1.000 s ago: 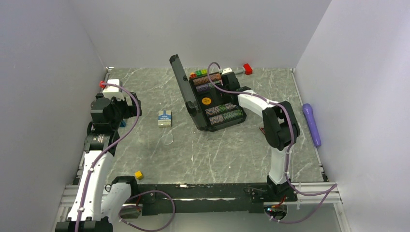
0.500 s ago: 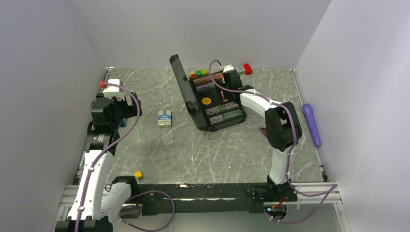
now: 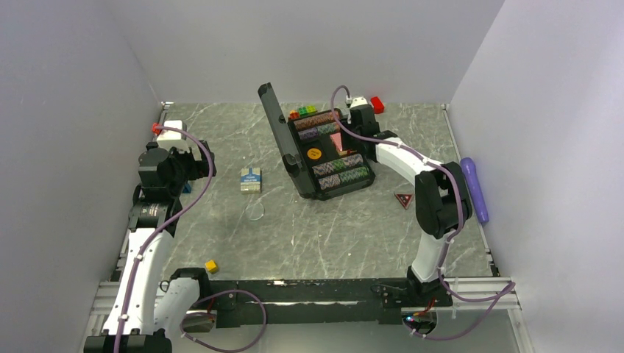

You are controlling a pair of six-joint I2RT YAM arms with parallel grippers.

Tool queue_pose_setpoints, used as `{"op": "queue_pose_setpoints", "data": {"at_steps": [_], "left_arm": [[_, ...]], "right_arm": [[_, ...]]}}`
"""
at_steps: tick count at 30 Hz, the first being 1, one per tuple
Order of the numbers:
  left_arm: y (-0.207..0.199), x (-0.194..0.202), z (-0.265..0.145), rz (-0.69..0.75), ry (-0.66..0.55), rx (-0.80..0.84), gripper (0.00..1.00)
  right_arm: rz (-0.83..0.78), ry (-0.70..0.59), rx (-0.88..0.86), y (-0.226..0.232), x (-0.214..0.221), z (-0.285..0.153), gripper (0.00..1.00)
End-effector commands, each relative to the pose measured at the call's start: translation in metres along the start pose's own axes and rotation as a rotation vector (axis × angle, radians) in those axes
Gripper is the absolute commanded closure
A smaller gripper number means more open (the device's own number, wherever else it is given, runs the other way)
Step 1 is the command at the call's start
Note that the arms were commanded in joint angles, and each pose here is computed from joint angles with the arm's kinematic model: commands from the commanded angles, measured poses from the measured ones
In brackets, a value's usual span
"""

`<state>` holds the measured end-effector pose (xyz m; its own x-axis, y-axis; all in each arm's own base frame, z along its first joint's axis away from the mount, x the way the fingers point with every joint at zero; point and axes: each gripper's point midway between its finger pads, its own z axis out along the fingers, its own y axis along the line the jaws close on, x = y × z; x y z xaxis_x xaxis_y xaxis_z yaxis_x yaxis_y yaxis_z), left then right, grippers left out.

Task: Pack up texas hold em set

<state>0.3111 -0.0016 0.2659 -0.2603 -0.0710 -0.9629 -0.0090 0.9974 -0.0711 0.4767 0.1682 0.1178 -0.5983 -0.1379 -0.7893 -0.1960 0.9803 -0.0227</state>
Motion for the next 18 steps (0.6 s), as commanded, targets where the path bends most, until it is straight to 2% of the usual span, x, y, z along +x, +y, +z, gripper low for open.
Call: {"op": "queue_pose_setpoints", "data": {"at_steps": [1,9,14,18], "left_arm": [[-0.001,-0.017,-0.002,0.004,-0.058,0.007,0.01],[-0.002,-0.016,-0.002,0.004,-0.058,0.009,0.01],[-0.001,-0.015,-0.002,0.005,-0.055,0.004,0.01],[-0.001,-0.016,-0.002,0.007,-0.057,0.004,0.01]], "right_arm": [[0.093,0.001,-0.052,0.009,0.002,-0.008,0.48],[0.188,0.004,-0.081,0.017,0.017,0.001,0.46],[0.209,-0.037,-0.082,0.014,0.014,0.01,0.53],[0.212,-0.015,-0.091,0.011,0.018,0.024,0.58]]}}
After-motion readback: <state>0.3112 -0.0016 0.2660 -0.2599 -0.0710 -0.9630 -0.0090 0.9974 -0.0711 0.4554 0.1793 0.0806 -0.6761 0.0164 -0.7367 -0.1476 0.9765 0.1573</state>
